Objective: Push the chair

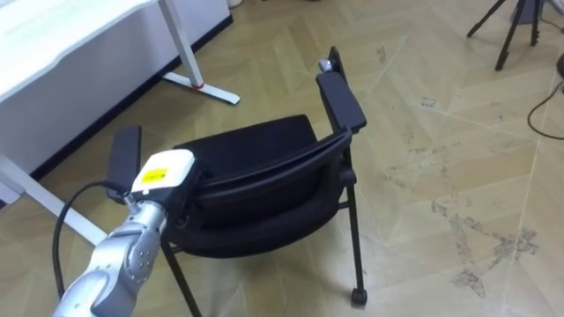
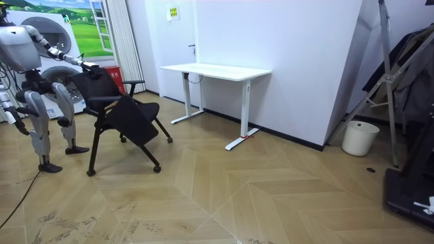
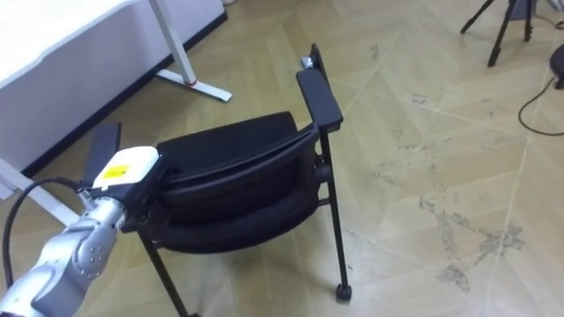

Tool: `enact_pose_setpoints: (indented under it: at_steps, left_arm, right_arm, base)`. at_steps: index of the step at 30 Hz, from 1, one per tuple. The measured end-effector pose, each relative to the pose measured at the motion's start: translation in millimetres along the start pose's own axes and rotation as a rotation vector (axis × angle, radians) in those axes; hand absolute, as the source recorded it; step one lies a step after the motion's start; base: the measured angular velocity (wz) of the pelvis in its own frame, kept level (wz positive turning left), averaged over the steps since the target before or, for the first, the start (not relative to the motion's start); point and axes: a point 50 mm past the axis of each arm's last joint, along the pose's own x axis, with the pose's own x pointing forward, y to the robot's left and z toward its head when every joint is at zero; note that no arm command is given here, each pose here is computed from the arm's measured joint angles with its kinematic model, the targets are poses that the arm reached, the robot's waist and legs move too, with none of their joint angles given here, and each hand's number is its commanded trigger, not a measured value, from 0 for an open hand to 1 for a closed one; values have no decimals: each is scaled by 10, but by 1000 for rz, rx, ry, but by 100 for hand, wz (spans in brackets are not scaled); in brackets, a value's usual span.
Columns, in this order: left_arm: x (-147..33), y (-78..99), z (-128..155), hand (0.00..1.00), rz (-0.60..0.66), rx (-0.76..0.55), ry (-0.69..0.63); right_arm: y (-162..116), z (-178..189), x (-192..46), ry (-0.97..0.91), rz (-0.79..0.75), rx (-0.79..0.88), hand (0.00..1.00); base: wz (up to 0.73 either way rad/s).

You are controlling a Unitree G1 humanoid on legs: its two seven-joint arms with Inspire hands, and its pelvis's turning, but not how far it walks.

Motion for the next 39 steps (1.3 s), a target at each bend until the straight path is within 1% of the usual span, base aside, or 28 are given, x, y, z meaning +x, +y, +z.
enact_pose_setpoints:
  at_steps: [3,6,9,12,13,15,18,21,22,23,24,26,30,33,39]
  left_arm:
    - [-3,23,-13,100,17,10,-4]
    - [-14,44,-18,100,24,19,-14]
    - [-29,77,-27,100,33,31,-26]
    - [-59,110,-38,100,44,49,-33]
    - [-63,119,-40,100,46,52,-34]
    - [-72,144,-47,100,53,61,-37]
    - [-62,180,-43,100,61,68,-43]
    - [-51,221,-32,100,56,84,-52]
    - [-52,228,-36,100,55,86,-52]
    - [-54,237,-38,100,52,87,-54]
    - [-54,238,-37,100,52,87,-56]
    - [-50,253,-22,100,56,90,-62]
    - [-38,262,-15,100,50,91,-69]
    - [-27,286,-6,100,58,93,-75]
    - [-9,316,26,100,65,98,-100]
  right_arm:
    - [-91,176,1,-64,-81,-122,0]
    - [-213,302,-6,-99,-157,-171,0]
    - [-507,575,-64,-182,-304,-183,0]
    - [-897,1015,-257,-359,-514,-216,0]
    - [-936,1091,-295,-391,-542,-225,0]
    - [-1004,1402,-446,-524,-625,-250,0]
    - [-946,1726,-581,-655,-678,-283,0]
    - [-767,2145,-854,-873,-716,-361,0]
    - [-728,2206,-912,-912,-722,-386,0]
    - [-664,2318,-1033,-989,-738,-425,0]
    - [-640,2364,-1088,-1023,-745,-435,0]
    - [-550,2507,-1272,-1126,-775,-481,0]
    - [-376,2653,-1423,-1231,-773,-542,0]
    - [-208,2745,-1521,-1302,-769,-629,0]
    - [-82,2800,-1678,-1388,-754,-678,0]
  base:
    - [-1]
    - [-1]
    - [0]
    - [0]
    - [0]
    - [0]
    - [-3]
    - [-10]
    - [-8]
    - [-3]
    - [0]
    - [0]
    - [-1]
    - [0]
    - [0]
